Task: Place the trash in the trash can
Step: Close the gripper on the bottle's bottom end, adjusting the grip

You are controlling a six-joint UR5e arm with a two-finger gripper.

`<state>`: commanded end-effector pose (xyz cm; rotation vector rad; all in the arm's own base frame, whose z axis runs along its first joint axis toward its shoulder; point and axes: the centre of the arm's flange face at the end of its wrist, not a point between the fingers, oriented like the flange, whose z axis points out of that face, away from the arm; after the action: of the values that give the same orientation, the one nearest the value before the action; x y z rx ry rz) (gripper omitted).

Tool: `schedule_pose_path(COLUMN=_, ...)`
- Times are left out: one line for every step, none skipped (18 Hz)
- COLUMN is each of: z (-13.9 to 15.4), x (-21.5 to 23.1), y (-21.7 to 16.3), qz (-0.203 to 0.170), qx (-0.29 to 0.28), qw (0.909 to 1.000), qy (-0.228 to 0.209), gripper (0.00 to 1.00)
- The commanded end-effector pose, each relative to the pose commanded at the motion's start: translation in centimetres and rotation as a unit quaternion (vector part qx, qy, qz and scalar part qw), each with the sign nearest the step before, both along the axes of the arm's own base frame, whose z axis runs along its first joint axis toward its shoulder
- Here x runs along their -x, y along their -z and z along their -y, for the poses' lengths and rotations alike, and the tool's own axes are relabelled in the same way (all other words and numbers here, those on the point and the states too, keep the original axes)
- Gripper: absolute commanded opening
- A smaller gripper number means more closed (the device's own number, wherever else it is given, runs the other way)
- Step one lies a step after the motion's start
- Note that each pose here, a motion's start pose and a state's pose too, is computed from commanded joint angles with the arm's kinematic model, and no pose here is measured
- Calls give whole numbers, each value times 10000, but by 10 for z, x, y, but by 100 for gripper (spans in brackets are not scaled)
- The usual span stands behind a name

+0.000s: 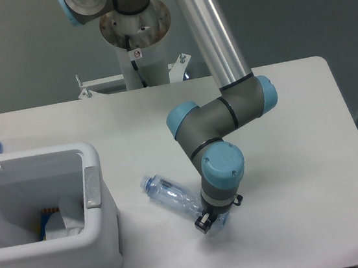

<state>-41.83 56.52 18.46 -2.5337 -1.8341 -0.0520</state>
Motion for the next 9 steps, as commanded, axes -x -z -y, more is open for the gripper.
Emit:
schedule_pose_path(z=0, x=0, y=0, qz=-5, qx=6, qw=10000, qy=0, gripper=66)
schedule_pose_path(z=0, x=0, y=0, qz=0, qx=0, qw=10000, qy=0, gripper=64)
schedule_pose_path(z=0, x=0, y=0, qz=-5, qx=6, qw=10000, qy=0, gripper=63)
schedule_pose_path(z=0, x=0, y=-1, qz=-6, qx=-5, qw=10000, qy=8, gripper=63)
schedule_pose_path(z=0, x=0, y=-1, qz=-6, qx=-5, qw=10000, qy=0, gripper=62)
schedule_pose_path(z=0, x=0, y=-2, qz=-12, qx=-10, qw=10000, qy=8, gripper=62)
schedule_pose_path(z=-1, x=1, y=-2, qz=-17, qx=-16, qw=10000, qy=8, gripper=62)
schedule_pose_path(z=-1, x=1, y=-3, qz=-23, qx=-21, qw=10000, qy=8, gripper=61)
schedule_pose_path(z=-1, x=1, y=-3, qz=-23, qx=-21, qw=10000, qy=8, gripper=59)
